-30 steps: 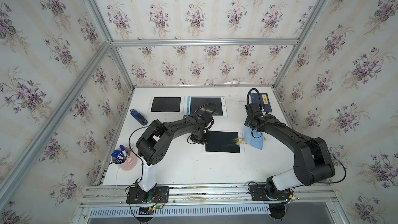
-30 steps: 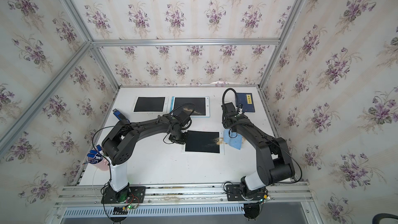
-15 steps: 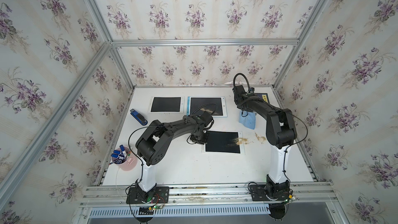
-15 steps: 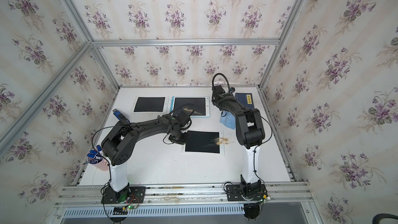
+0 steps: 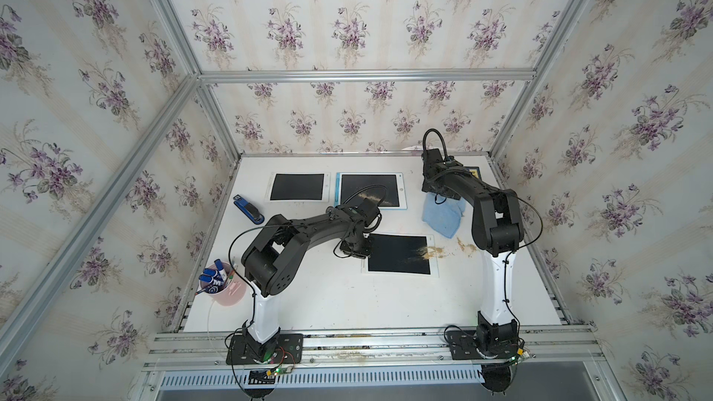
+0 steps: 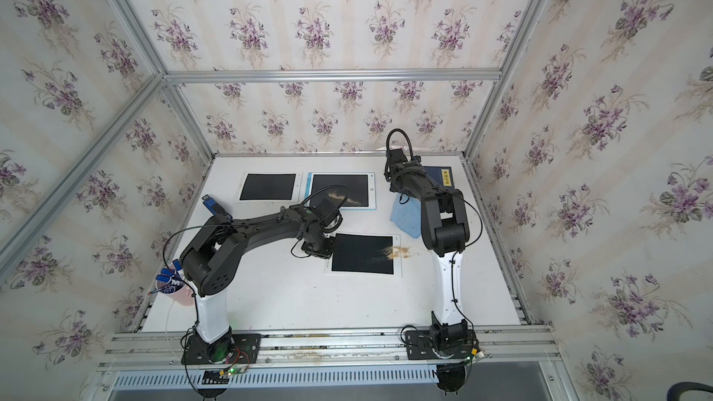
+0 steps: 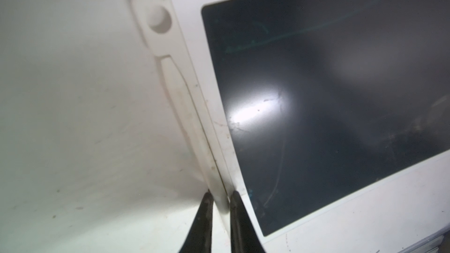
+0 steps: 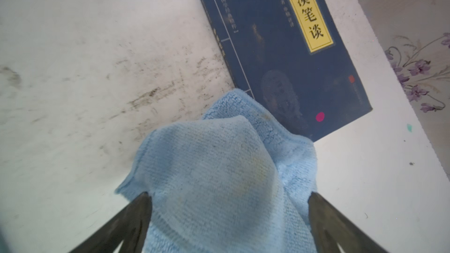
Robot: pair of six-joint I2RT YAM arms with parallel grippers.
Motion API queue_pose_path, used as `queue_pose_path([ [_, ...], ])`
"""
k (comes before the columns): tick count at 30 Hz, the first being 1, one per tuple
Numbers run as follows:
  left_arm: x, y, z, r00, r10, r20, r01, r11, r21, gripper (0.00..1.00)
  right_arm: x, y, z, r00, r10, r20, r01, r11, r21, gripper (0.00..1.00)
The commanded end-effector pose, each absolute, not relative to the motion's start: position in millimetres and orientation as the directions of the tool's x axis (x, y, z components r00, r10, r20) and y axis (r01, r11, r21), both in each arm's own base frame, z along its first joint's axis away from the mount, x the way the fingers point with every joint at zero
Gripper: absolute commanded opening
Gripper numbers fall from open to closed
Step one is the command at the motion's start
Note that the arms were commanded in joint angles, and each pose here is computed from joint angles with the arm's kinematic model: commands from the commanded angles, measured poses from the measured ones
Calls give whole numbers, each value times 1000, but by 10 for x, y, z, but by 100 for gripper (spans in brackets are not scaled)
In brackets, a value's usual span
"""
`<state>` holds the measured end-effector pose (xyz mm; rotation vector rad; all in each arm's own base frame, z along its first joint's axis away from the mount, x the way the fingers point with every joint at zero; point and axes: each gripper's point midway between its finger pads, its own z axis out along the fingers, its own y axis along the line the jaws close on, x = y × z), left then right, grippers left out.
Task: Wipe the drawing tablet
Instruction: Place the cleaning item at the center of the board, then pick up the cleaning item at the center of the board.
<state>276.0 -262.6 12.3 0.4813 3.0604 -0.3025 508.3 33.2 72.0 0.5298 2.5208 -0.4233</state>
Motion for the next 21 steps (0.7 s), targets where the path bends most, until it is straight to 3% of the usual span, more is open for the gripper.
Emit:
queue_pose_path([
  [1, 2620, -2418, 12, -946, 324, 19, 320, 941, -111, 16, 5004, 336, 881, -780, 296, -551, 448, 879, -161, 100],
  [5, 2631, -2419, 18, -946, 325, 15, 321, 939, -121, 16, 4787, 334, 881, -790, 312, -528, 445, 884, -144, 100],
  [12, 2632, -2416, 18, -943, 334, 14, 330, 936, -124, 16, 4338, 457, 394, -838, 355, -415, 420, 905, -73, 100],
  [21, 2625, -2403, -1, -943, 332, 20, 327, 937, -125, 16, 4226, 485, -83, -873, 361, -328, 411, 907, -96, 96],
])
